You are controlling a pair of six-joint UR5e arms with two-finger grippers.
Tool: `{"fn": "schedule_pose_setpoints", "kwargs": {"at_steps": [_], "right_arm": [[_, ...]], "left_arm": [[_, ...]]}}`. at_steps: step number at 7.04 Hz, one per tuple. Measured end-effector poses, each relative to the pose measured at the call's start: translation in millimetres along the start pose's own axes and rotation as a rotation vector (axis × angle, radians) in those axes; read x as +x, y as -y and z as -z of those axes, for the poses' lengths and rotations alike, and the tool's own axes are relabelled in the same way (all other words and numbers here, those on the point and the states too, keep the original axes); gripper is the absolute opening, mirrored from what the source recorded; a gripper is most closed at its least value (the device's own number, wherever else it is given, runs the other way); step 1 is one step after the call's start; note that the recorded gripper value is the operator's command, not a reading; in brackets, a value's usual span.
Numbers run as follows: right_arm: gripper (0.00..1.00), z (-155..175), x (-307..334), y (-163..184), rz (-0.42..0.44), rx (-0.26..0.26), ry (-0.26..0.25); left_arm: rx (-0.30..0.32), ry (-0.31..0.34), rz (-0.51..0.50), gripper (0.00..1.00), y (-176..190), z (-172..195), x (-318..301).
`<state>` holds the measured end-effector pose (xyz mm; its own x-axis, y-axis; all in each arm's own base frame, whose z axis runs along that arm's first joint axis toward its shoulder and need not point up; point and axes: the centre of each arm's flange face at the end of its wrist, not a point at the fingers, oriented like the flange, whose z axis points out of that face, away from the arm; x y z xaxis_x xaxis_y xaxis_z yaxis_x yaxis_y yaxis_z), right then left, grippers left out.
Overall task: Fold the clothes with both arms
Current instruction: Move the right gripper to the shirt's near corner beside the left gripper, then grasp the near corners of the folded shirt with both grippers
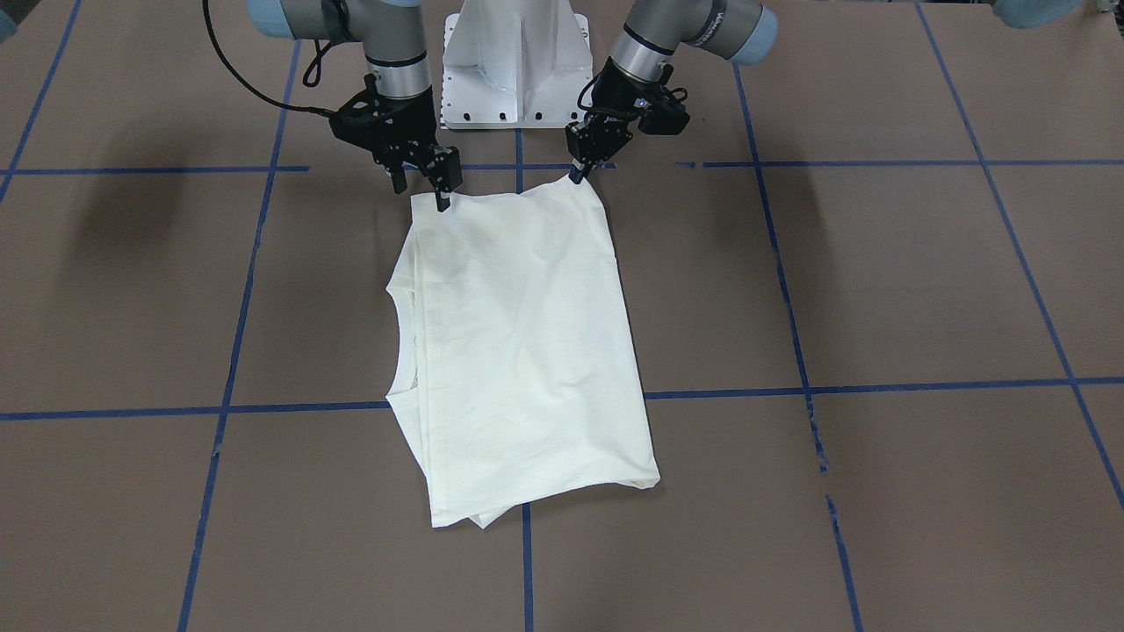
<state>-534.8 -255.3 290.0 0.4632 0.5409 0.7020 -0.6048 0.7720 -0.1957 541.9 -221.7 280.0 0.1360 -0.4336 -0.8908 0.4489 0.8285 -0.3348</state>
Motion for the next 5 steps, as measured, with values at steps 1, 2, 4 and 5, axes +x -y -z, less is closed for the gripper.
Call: {"fn": "schedule_pose_setpoints", "kwargs": {"at_steps": [1,2,4,5], "right_arm": [[0.87,-5,0,3,0.009,0.017,-0.003],[0.86,-9,-1,8,0.019,0.033,-0.003],[0.82,-16,-6,12,0.026,0.051,-0.004],[0.82,-20,-7,11,0.026,0.056,-0.008]], "left_arm": [[0.000,0.000,0.000,0.00,0,0,0],[0.000,0.001,0.001,0.00,0,0,-1],[-0.001,0.000,0.002,0.00,0,0,0],[-0.002,-0.001,0.003,0.00,0,1,0]]}}
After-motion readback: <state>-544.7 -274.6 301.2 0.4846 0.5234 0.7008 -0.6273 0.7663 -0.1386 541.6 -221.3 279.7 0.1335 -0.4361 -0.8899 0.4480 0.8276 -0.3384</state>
